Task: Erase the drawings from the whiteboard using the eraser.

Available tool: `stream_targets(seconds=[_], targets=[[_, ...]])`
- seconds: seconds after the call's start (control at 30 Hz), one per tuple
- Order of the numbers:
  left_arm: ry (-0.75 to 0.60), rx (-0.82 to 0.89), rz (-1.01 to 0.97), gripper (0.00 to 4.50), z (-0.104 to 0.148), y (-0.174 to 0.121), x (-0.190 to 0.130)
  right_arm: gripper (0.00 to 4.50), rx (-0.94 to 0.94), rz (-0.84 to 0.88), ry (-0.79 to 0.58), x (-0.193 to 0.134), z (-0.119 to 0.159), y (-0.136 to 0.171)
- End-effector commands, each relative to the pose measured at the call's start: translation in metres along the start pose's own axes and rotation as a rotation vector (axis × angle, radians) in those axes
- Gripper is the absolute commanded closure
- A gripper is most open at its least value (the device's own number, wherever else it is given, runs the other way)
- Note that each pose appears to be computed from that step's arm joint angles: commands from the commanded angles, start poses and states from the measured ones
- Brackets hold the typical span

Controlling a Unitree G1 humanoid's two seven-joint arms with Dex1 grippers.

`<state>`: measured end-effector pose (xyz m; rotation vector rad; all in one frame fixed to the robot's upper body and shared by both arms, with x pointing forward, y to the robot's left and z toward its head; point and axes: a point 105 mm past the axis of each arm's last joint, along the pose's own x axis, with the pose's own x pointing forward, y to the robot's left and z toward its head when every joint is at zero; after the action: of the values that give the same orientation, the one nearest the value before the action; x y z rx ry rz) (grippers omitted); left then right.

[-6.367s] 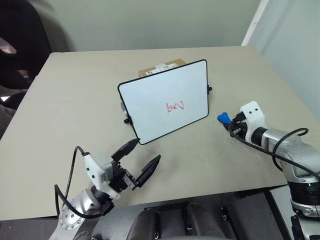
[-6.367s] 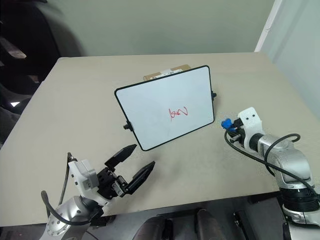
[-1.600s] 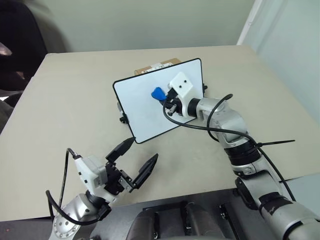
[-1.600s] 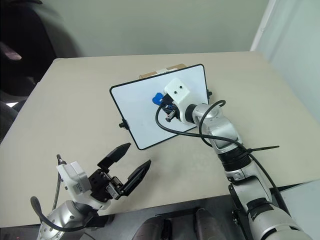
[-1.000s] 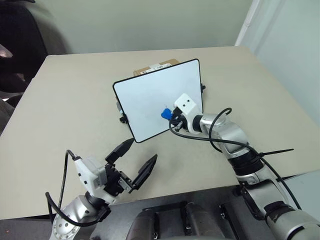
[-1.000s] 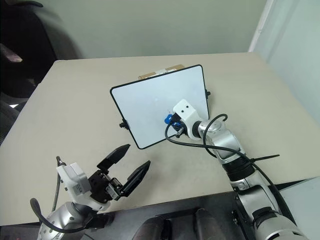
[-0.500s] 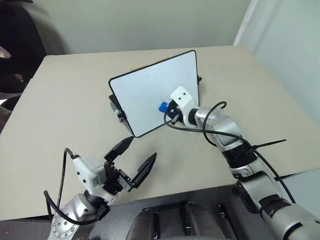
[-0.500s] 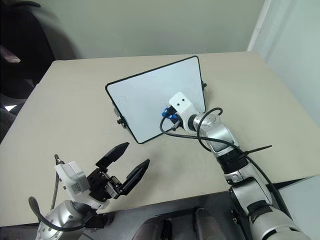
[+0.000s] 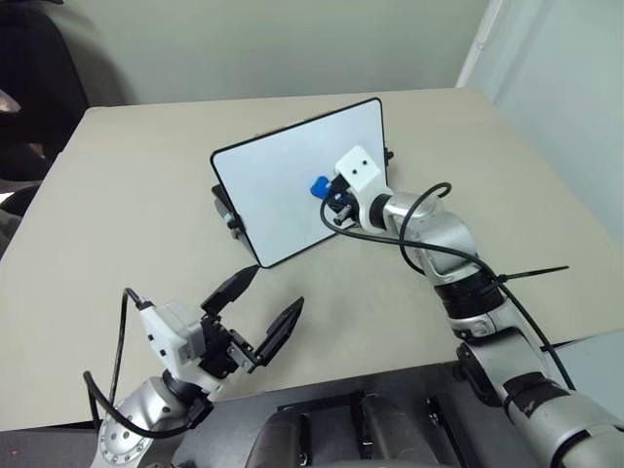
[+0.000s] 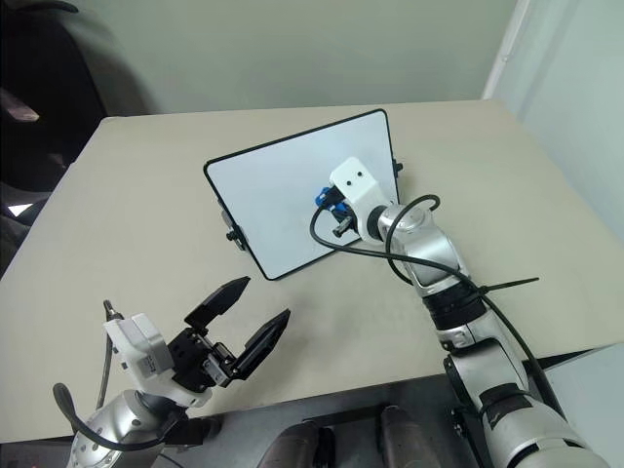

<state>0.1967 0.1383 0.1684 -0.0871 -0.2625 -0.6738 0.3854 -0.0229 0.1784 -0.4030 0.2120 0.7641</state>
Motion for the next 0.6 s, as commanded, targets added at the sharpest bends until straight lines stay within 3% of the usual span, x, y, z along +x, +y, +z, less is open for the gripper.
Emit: stream_targets(seconds=[0.03,0.3,0.6], targets=[[-0.034,0.020,-0.021,0.00,0.009,-0.004,0.002,3.96,-0.039,0.132,0.052,0.000,-0.010,0.032],[-0.037,0.019,-0.021,0.00,0.010,-0.005,0.002,3.96,-0.042,0.134,0.101,0.000,-0.021,0.033],[-0.040,0.016,-0.023,0.00,0.009,-0.003,0.003,3.96,0.034,-0.106,-0.022,-0.011,0.015,-0.030]])
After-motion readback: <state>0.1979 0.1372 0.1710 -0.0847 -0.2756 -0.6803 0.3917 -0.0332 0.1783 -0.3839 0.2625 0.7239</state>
